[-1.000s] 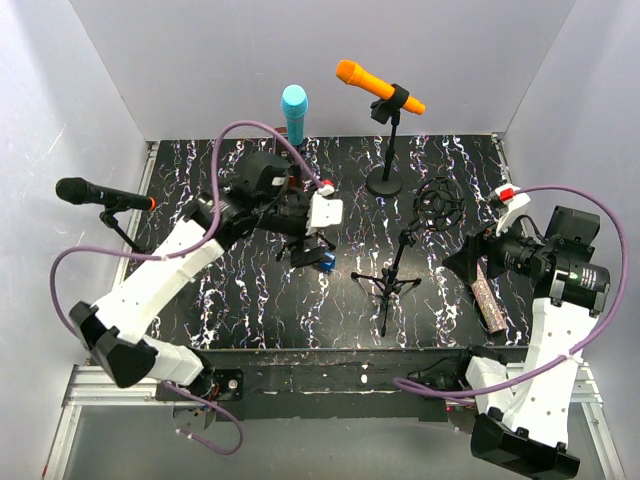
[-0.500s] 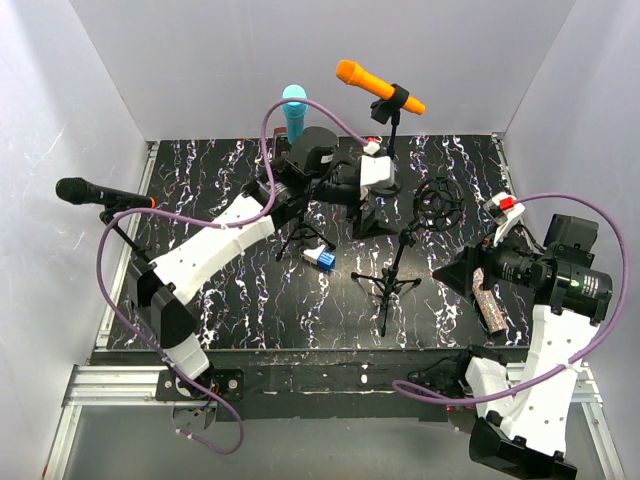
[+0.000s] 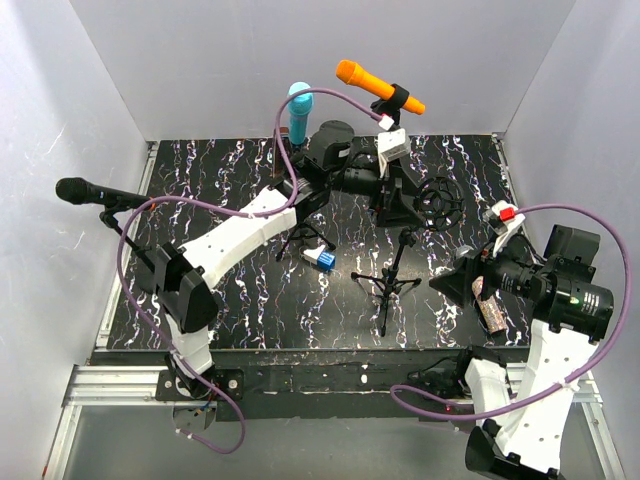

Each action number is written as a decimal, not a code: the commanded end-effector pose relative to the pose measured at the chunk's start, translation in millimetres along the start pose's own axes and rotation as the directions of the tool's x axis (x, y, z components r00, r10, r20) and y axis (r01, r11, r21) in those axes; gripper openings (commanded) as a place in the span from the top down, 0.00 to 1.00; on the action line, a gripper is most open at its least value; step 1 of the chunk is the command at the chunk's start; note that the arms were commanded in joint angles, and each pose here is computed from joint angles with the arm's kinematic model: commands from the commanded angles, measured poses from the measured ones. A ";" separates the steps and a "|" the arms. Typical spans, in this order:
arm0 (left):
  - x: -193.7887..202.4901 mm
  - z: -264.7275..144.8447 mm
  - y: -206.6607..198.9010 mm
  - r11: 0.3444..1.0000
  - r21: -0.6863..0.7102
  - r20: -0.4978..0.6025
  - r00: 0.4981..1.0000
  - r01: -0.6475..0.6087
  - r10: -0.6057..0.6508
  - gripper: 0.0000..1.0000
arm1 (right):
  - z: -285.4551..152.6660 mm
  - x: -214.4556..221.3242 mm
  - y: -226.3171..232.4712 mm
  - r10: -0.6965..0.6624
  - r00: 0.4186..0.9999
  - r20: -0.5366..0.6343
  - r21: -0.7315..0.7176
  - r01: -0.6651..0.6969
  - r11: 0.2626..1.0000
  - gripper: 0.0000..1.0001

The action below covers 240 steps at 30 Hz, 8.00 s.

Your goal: Remove the microphone from the stand

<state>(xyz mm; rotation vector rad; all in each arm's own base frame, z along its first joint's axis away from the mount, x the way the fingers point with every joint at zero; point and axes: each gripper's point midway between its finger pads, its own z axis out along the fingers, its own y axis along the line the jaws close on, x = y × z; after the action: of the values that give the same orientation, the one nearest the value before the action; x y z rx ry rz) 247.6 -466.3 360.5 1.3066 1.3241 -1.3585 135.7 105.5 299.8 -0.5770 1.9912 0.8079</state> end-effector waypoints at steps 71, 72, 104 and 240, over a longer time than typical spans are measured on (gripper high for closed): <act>-2.9 -84.5 -21.4 0.933 -0.193 -0.277 0.929 -0.303 0.245 0.17 | 118.0 21.9 -227.5 0.660 0.744 0.102 0.514 -0.607 0.606 0.25; -4.0 -83.7 -20.9 0.935 -0.203 -0.274 0.934 -0.290 0.230 0.17 | 119.3 26.4 -233.2 0.675 0.730 0.107 0.534 -0.615 0.581 0.25; 13.2 -63.7 -9.4 0.901 -0.243 -0.384 0.888 -0.360 0.251 0.17 | 203.7 73.9 -279.0 0.861 0.508 0.036 0.427 -0.787 0.446 0.65; -11.9 -124.9 -32.6 0.670 -0.138 -0.426 0.655 -0.729 0.624 0.51 | 122.2 61.7 -33.2 0.591 0.646 -0.483 -0.289 -0.755 0.589 0.64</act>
<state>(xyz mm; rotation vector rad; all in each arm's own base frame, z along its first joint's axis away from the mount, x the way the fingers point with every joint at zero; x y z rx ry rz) 233.9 -348.5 382.0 1.6494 1.0265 -0.4234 194.8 161.6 176.3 -0.1183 2.4686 1.7414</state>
